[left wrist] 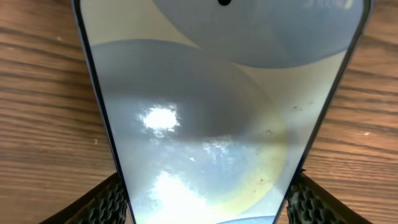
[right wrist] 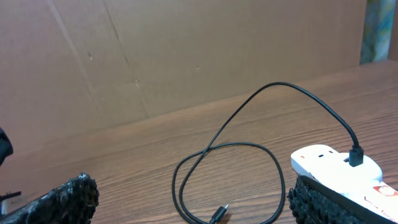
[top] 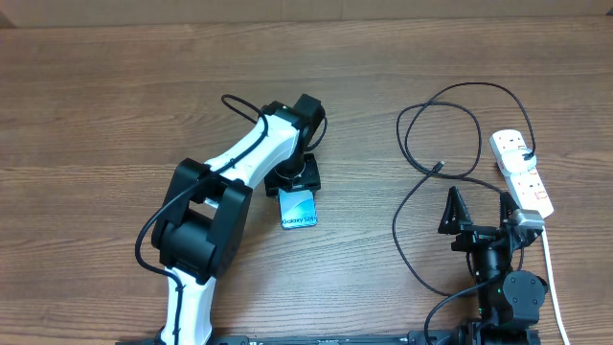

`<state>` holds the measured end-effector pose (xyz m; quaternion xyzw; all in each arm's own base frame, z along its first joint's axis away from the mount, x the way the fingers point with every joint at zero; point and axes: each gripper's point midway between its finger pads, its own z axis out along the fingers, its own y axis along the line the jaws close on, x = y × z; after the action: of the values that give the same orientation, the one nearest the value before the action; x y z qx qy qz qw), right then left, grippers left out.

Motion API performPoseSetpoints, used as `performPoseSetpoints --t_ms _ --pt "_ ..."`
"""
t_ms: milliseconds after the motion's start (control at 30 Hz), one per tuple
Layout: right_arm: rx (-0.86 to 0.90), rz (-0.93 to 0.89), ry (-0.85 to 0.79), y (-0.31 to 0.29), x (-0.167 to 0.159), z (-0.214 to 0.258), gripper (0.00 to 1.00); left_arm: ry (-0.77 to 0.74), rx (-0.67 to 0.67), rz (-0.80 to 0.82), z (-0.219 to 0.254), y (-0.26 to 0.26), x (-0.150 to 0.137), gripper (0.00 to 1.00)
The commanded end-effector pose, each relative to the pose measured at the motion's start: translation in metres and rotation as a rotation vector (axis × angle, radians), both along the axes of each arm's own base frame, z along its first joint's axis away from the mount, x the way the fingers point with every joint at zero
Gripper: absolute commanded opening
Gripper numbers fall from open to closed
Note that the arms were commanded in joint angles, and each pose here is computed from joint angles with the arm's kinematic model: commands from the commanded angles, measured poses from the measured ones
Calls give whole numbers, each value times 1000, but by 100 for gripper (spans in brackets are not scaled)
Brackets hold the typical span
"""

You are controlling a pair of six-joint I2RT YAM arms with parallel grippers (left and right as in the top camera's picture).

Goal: Plug charger to phone and switch on socket
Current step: 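Close the left gripper on the phone's bottom edge, then lift the phone with the left gripper and tilt it upright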

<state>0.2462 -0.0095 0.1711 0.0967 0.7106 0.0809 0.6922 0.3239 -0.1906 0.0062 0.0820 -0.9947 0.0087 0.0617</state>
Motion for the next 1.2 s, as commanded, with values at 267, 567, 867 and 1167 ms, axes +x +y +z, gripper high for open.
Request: performPoseSetpoints --t_ms 267,567,867,1167 --pt "-2 -2 -7 0 0 -1 100 -41 -17 -24 45 -5 23 55" --pt "-2 -2 -7 0 0 -1 100 -3 -7 -8 84 7 22 55" --pt "-2 -2 -7 0 0 -1 100 56 -192 -5 128 7 23 55" --pt "-2 -2 -7 0 0 -1 100 175 -463 72 152 5 16 54"
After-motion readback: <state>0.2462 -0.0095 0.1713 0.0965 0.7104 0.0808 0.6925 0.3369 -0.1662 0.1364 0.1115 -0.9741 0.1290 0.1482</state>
